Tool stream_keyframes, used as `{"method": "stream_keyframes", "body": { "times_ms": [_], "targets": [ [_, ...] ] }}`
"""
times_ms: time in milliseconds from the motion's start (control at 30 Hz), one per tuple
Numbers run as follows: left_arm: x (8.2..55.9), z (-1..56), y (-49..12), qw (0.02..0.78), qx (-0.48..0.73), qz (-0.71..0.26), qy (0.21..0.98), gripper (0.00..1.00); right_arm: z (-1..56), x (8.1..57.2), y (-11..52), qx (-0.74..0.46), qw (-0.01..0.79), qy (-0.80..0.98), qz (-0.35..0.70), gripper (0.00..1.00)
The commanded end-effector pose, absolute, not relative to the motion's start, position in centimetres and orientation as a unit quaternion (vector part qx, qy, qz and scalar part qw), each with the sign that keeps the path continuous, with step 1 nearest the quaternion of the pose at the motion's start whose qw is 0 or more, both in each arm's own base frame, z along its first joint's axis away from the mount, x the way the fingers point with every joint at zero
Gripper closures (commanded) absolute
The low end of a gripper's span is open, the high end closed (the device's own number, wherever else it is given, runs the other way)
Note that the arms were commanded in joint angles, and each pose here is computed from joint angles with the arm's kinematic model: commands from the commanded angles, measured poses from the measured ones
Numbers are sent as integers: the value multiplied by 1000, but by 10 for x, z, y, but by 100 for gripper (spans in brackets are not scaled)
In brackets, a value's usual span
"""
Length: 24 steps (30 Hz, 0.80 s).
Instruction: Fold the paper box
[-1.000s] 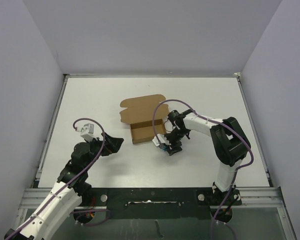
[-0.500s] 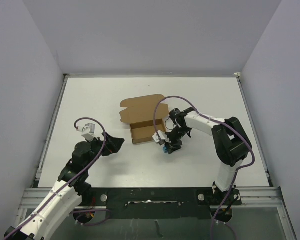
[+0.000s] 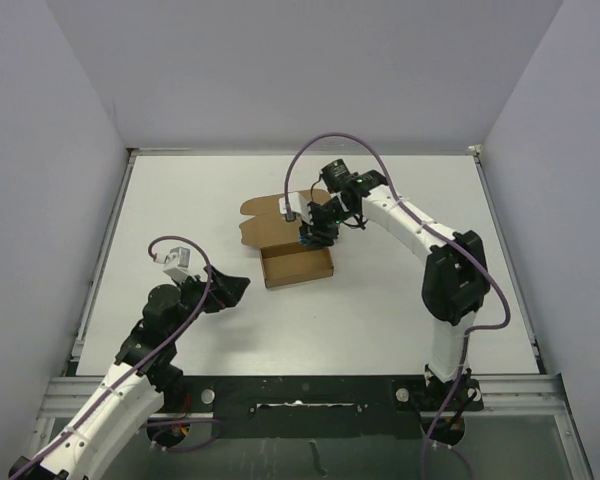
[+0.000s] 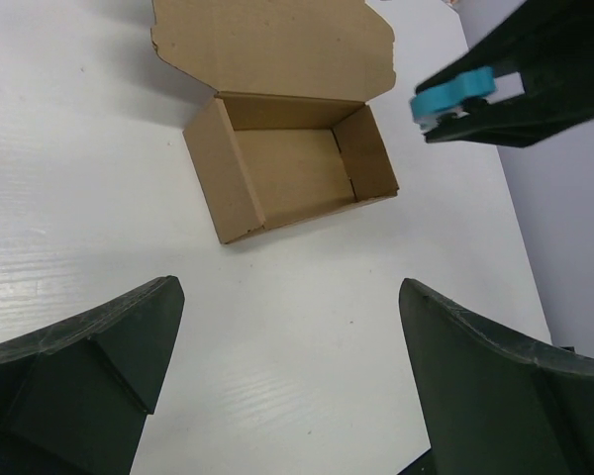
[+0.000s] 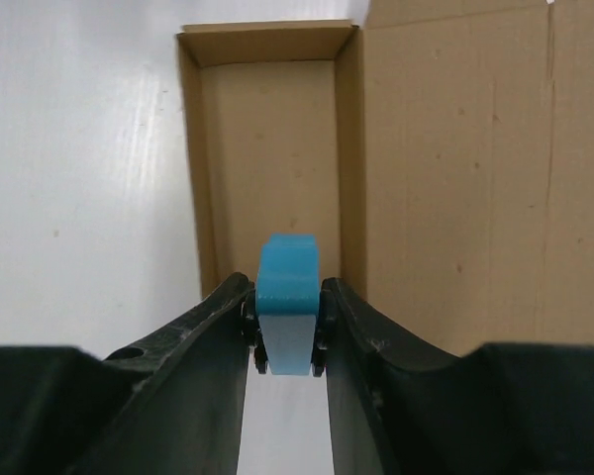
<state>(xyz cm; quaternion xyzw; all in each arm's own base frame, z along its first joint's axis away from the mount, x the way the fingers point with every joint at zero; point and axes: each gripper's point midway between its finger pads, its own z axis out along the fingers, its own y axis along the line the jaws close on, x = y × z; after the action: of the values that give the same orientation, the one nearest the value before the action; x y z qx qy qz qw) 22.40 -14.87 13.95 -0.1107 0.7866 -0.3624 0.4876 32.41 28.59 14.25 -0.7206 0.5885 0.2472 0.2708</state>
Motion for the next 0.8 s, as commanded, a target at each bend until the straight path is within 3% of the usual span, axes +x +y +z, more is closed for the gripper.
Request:
{"method": "stream_keyframes", "body": {
  "times_ms": [0, 333, 767],
  "targets": [
    [227, 176, -152, 517, -103, -389, 756, 9, 110, 341, 304, -704, 225, 638, 217, 94],
    [227, 172, -154, 510, -108, -397, 755, 9, 67, 321, 337, -737, 168, 620, 210, 88],
    [227, 174, -157, 507, -107, -403, 754, 9, 105, 349, 321, -710, 219, 645, 178, 47]
  ]
}}
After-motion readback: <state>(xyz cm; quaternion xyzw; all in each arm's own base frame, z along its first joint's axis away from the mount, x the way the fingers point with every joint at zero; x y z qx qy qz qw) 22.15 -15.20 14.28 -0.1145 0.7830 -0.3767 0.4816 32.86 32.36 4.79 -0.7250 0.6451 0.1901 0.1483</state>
